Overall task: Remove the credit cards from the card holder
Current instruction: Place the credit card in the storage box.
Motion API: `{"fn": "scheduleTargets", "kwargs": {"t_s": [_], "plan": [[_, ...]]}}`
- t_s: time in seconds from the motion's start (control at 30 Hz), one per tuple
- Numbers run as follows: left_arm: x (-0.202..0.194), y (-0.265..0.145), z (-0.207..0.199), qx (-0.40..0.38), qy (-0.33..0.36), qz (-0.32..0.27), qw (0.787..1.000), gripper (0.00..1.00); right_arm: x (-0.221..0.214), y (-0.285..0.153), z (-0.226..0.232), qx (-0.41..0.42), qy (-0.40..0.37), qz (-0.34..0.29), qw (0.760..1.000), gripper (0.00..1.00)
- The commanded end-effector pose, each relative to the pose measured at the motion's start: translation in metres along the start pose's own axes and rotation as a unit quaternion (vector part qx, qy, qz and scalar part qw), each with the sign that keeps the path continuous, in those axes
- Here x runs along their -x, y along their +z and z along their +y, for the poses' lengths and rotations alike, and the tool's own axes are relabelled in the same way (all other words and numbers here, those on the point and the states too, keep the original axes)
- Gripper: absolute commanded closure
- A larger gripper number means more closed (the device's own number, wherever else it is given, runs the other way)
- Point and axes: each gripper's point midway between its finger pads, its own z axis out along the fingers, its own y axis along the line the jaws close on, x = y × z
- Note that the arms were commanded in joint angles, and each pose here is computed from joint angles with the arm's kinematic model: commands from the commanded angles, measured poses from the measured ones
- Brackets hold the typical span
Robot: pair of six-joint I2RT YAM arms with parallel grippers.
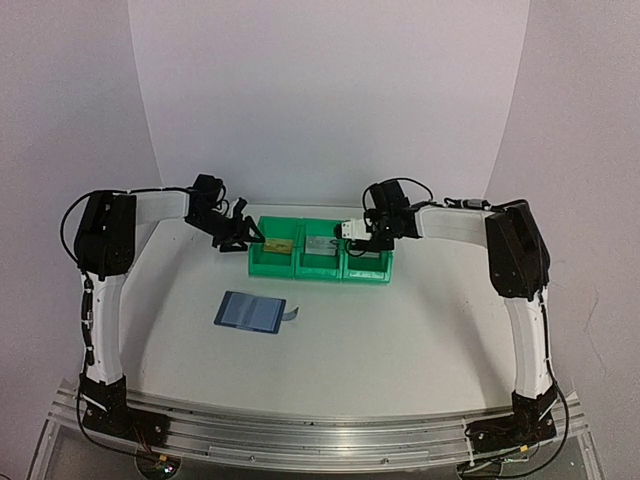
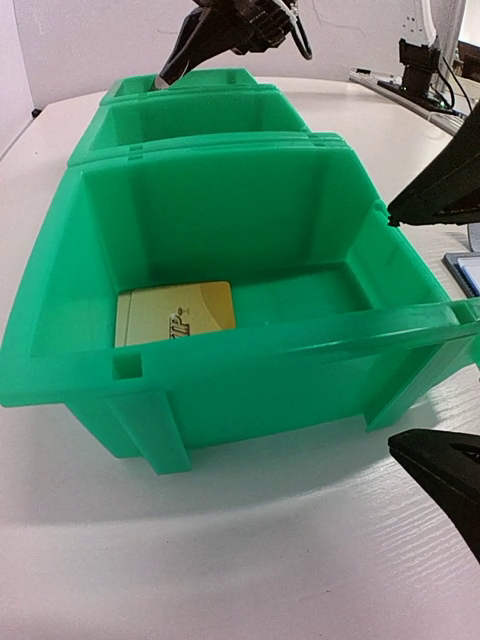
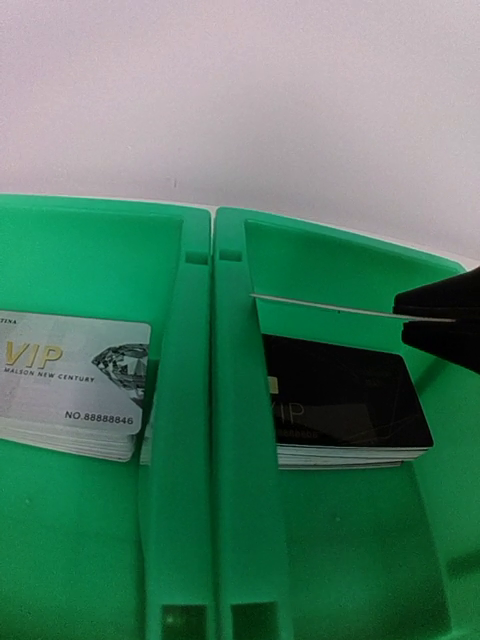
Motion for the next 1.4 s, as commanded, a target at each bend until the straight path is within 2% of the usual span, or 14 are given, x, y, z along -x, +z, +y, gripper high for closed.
{"fn": "scheduleTargets", "kwargs": {"t_s": [0.0,0.5,0.73,0.87,1.03,1.2,1.37], "plan": [[0.011,0.002,-0.009,-0.015,0.013,-0.010,1.000,0.31,0.011,0.009,0.002,-0.010,-0.048,-0.014,0.999,1.00],[0.017,0.009,-0.025,-0.055,0.037,-0.006,0.998,0.31,0.015,0.007,0.003,-0.087,-0.112,-0.040,0.989,1.00],[0.019,0.013,-0.024,-0.057,0.037,-0.005,0.998,0.31,0.017,0.014,0.012,-0.088,-0.159,-0.045,0.982,1.00],[0.021,0.014,-0.024,-0.059,0.035,-0.005,0.998,0.31,0.019,0.013,0.013,-0.086,-0.157,-0.051,0.983,0.93],[0.021,0.015,-0.024,-0.061,0.032,-0.003,0.998,0.31,0.021,0.009,0.009,-0.089,-0.135,-0.058,0.985,0.74],[0.019,0.014,-0.024,-0.061,0.030,-0.002,0.998,0.31,0.024,0.006,0.002,-0.086,-0.117,-0.063,0.987,0.59],[0.017,0.014,-0.024,-0.062,0.027,0.000,0.998,0.31,0.034,-0.003,-0.007,-0.063,-0.062,-0.089,0.992,0.42]]}}
